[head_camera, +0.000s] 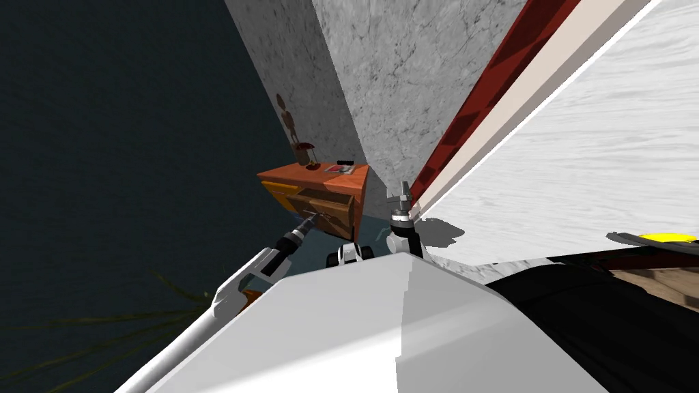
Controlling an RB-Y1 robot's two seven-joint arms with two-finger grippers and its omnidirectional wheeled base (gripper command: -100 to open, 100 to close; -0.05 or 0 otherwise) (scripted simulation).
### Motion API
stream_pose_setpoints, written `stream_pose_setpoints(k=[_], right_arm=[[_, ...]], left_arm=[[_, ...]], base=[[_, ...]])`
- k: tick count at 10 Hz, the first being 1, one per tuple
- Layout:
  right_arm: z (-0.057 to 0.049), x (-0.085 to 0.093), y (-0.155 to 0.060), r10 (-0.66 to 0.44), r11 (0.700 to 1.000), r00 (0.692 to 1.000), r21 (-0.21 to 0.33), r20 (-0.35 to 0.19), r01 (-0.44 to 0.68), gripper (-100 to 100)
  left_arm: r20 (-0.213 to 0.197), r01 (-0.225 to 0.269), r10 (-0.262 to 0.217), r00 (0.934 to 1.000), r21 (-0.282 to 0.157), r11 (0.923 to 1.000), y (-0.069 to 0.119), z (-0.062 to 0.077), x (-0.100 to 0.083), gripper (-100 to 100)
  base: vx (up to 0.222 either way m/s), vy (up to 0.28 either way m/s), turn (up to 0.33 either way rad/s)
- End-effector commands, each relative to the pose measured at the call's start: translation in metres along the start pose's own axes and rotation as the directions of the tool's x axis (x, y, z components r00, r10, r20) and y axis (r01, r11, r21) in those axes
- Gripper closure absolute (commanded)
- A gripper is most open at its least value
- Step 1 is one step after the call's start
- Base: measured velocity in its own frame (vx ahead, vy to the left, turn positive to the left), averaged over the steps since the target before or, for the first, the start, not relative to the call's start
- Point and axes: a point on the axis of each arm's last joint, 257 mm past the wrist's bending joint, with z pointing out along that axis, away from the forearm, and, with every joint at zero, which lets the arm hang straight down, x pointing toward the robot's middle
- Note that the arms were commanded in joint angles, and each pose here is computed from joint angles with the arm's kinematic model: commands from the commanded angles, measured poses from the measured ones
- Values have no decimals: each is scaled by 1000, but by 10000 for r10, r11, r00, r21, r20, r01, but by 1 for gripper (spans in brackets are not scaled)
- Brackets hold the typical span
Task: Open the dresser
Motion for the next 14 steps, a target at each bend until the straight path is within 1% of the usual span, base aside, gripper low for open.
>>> stream_pose_setpoints(k=[1,3,4,5,7,8,10,11,12,14], right_arm=[[0,0,0,-2,10000,10000,-1,-1,2,0],[0,0,0,-1,10000,10000,0,-1,1,0],[0,0,0,0,10000,10000,0,0,0,0],[0,0,0,0,10000,10000,0,0,0,0],[0,0,0,-2,10000,10000,-1,-2,2,0],[0,0,0,-2,10000,10000,0,-1,2,0],[0,0,0,0,10000,10000,0,0,0,0],[0,0,0,-1,10000,10000,0,0,1,0],[0,0,0,-3,10000,10000,1,0,3,0],[0,0,0,-4,10000,10000,0,-2,4,0]], left_arm=[[151,268,-269,9995,117,9996,1,24,1,100],[333,-21,20,9994,32,10000,10,38,-14,100],[285,-22,29,9996,-224,9997,23,38,-11,100],[264,455,-461,9986,204,9988,5,55,-2,100],[471,163,-174,9987,241,9996,7,70,-19,100],[489,109,-114,9987,106,9999,14,73,-21,100],[421,115,-104,9991,-277,9995,34,73,-18,100],[421,115,-104,9991,-277,9995,34,73,-18,100],[336,549,-555,9979,172,9983,13,91,-7,100],[471,331,-333,9983,58,9994,20,103,-19,100]], base=[[-150,91,-32],[-64,20,-24],[0,-21,-7],[-132,76,9],[-141,74,-33],[-27,-9,-7],[16,-24,-3],[17,-8,21],[-143,56,9],[-132,99,-15]])
